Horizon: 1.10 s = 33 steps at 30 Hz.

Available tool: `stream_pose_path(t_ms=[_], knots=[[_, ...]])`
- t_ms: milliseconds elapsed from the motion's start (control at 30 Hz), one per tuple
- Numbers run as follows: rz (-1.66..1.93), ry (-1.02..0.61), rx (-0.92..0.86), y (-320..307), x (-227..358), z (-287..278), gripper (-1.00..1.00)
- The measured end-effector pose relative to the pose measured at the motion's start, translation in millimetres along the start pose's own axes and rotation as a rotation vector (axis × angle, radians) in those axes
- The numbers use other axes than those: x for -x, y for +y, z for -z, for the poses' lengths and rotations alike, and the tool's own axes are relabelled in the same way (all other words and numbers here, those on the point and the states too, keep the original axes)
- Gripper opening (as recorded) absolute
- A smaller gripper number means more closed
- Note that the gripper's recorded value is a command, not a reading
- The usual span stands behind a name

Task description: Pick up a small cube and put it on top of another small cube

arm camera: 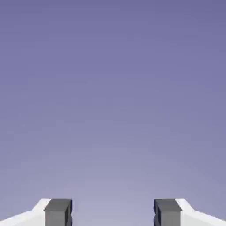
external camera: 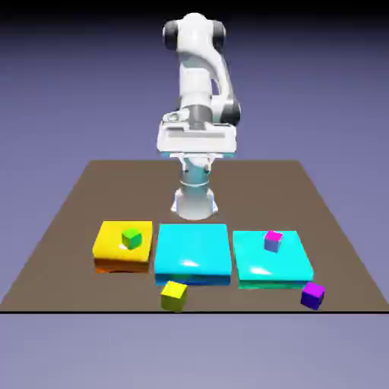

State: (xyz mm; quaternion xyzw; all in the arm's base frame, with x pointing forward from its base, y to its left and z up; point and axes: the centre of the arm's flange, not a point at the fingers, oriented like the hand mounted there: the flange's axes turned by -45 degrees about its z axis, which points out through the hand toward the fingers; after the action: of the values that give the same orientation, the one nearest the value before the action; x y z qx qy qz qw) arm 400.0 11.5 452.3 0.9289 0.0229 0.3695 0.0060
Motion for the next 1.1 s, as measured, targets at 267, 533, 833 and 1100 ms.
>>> stream_pose_path(t_ms=[267,533,833,1100], knots=[[-0.055,-0.264,0.003,-49.7,-11.5,-84.1,0.00],[-0.134,-0.520,0.001,-108.1,0.8,-167.3,0.00],[-0.261,-0.793,-0.004,-173.4,28.5,-243.7,0.00],[-0.405,-1.023,-0.012,-225.4,49.0,-291.0,0.00]])
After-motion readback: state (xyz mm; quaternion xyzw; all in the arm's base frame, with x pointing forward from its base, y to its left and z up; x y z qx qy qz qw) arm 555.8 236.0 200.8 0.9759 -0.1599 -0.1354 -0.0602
